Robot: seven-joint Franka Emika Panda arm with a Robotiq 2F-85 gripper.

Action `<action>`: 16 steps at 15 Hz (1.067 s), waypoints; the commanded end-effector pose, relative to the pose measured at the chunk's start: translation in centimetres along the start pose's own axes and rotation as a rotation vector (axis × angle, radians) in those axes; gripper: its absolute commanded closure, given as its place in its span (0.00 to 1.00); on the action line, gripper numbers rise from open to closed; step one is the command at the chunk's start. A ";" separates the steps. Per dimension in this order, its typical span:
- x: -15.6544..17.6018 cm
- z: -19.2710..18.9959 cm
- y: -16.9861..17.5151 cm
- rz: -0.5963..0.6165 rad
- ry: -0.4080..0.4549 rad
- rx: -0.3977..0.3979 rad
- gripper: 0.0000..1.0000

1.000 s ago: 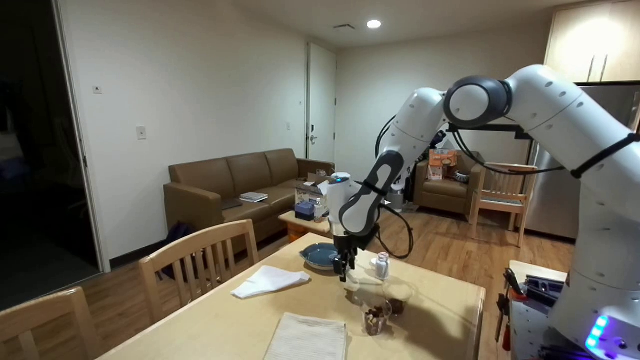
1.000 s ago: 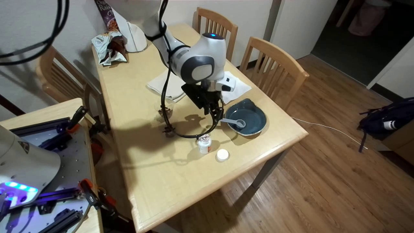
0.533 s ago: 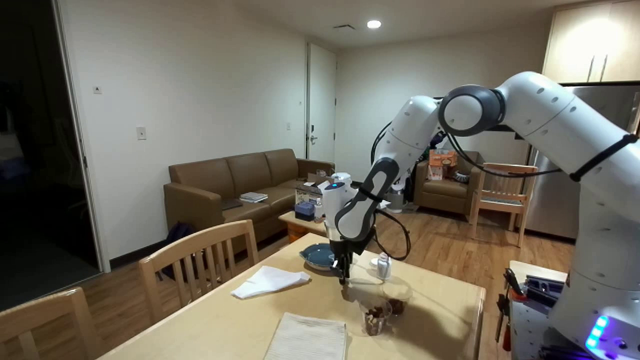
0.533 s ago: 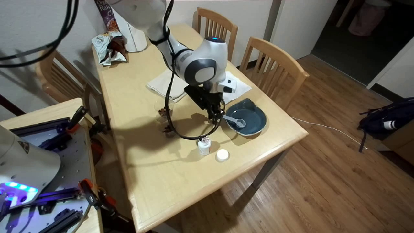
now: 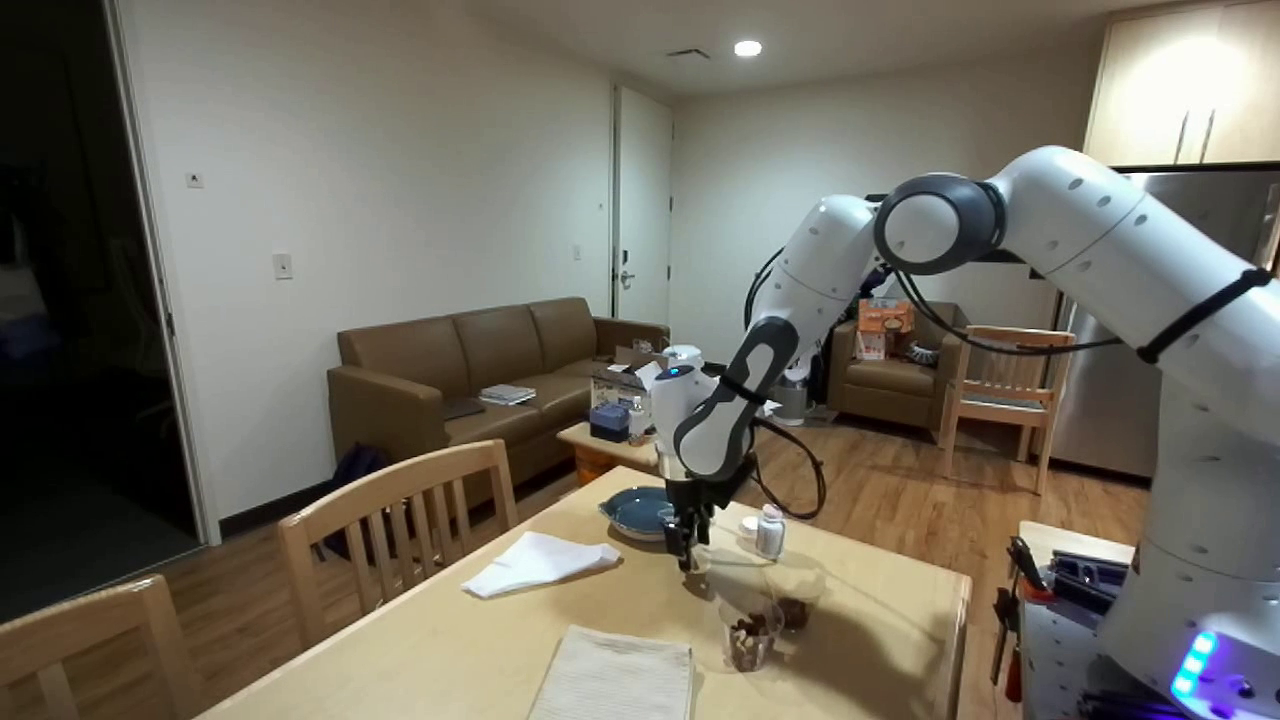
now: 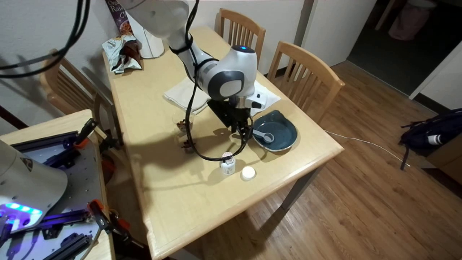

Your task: Take the spoon from the bowl and put it in the cup, then move the two cups slightly forward

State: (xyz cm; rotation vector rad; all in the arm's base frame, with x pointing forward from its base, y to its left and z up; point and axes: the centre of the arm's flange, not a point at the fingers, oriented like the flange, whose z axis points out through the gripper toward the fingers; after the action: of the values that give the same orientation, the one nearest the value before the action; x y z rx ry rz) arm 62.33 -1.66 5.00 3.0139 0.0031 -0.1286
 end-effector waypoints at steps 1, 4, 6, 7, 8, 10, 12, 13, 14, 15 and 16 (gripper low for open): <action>0.2 -0.2 -0.1 0.005 -0.009 0.014 0.00; 0.1 -0.9 -1.1 0.021 -0.015 0.016 0.00; 0.3 -1.1 -1.7 0.030 -0.017 0.037 0.00; 0.3 -1.2 -1.9 0.018 -0.024 0.045 0.00; 0.3 -1.4 -2.2 -0.009 -0.035 0.050 0.00; 0.1 -2.0 -2.6 -0.076 -0.109 0.039 0.00; -0.1 -2.7 -2.8 -0.123 -0.186 0.005 0.00; -0.3 -3.0 -2.9 -0.130 -0.208 -0.001 0.00; -0.4 -3.4 -2.9 -0.135 -0.233 -0.002 0.00; -0.4 -1.9 -3.2 -0.091 -0.193 0.011 0.00; -0.4 -2.3 -3.2 -0.097 -0.209 0.010 0.00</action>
State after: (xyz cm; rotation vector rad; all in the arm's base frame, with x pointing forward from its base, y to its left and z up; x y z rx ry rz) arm 62.11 1.80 6.90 2.9945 0.1293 -0.4545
